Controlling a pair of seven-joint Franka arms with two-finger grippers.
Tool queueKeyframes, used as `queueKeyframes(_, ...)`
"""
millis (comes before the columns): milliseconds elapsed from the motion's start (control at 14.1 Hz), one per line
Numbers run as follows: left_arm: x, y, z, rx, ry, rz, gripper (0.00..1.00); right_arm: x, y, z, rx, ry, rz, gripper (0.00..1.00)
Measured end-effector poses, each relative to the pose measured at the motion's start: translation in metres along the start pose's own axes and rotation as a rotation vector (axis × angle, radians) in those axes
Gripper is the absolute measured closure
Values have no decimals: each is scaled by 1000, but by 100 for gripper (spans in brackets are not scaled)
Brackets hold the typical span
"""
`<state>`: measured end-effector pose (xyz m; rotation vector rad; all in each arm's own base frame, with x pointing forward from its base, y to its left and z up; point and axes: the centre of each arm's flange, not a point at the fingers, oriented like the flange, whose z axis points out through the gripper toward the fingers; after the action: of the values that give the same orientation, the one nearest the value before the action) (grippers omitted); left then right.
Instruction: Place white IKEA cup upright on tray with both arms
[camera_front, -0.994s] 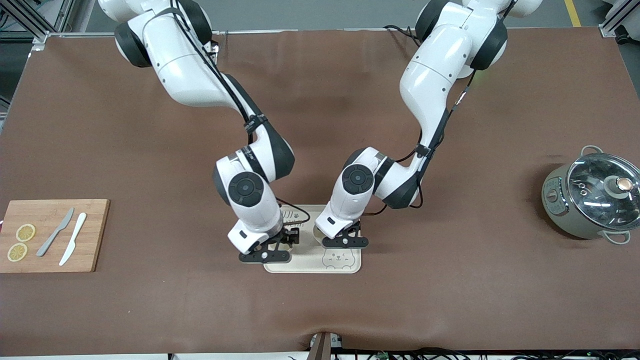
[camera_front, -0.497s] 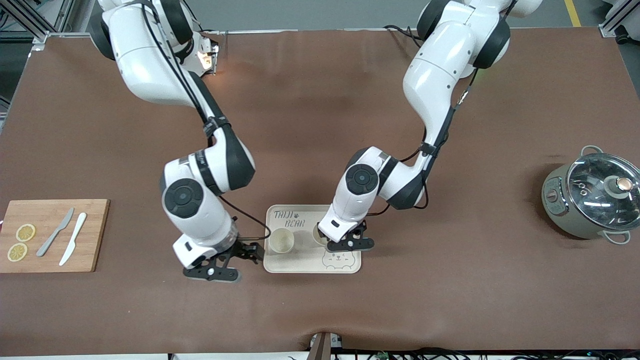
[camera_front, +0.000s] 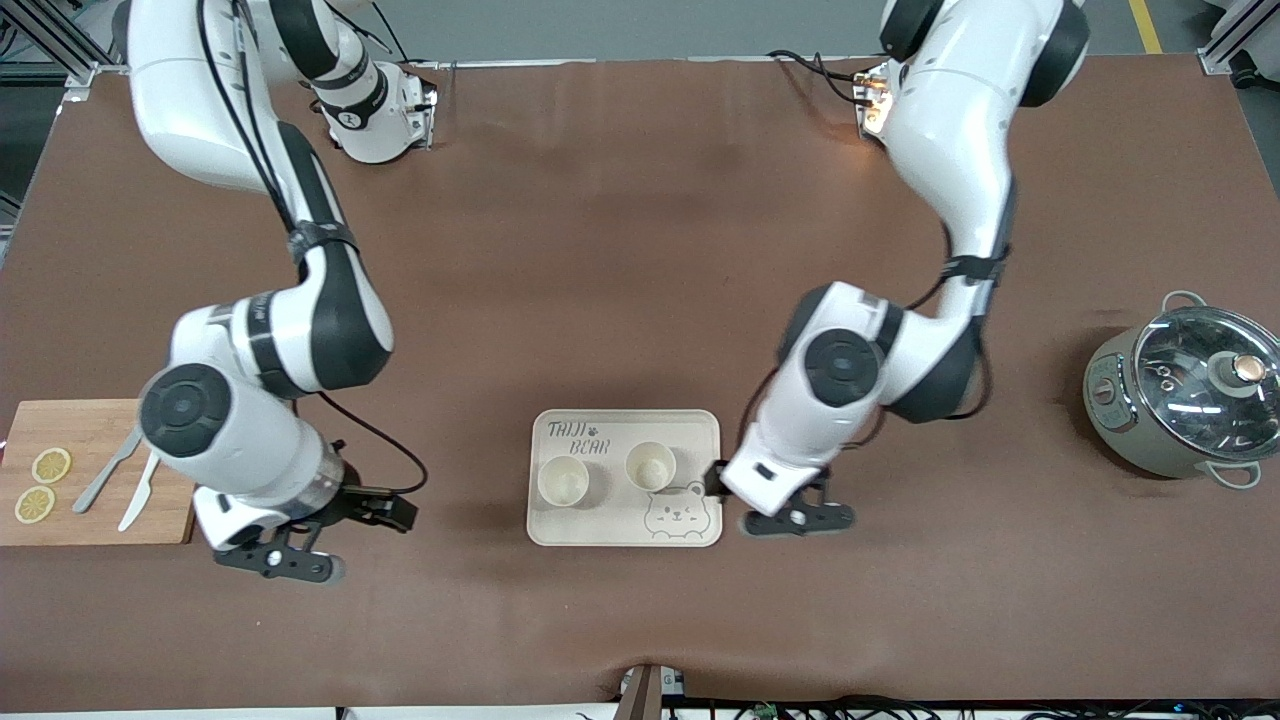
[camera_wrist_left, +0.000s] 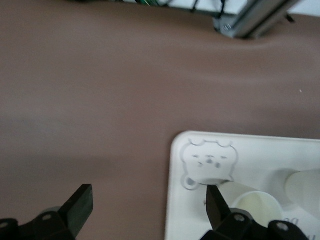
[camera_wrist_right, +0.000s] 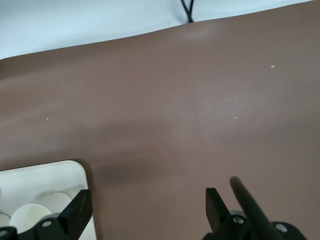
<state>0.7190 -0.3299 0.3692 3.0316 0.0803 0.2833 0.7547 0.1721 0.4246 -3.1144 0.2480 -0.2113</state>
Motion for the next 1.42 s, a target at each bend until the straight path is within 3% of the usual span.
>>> queueKeyframes(426, 43, -115, -17, 34, -35, 149, 0, 7, 93, -38, 41, -27, -53, 0)
queueKeyframes(781, 50, -175, -20, 16, -70, 146, 0, -23, 156, -94, 45, -32, -58, 0)
queueKeyframes(1065, 13, -188, -89, 33, -72, 155, 0, -63, 180, -139, 55, -21, -49, 0)
queueKeyframes(1419, -91, -213, -211, 70, -65, 168, 0, -107, 199, -189, 59, 8, -67, 0)
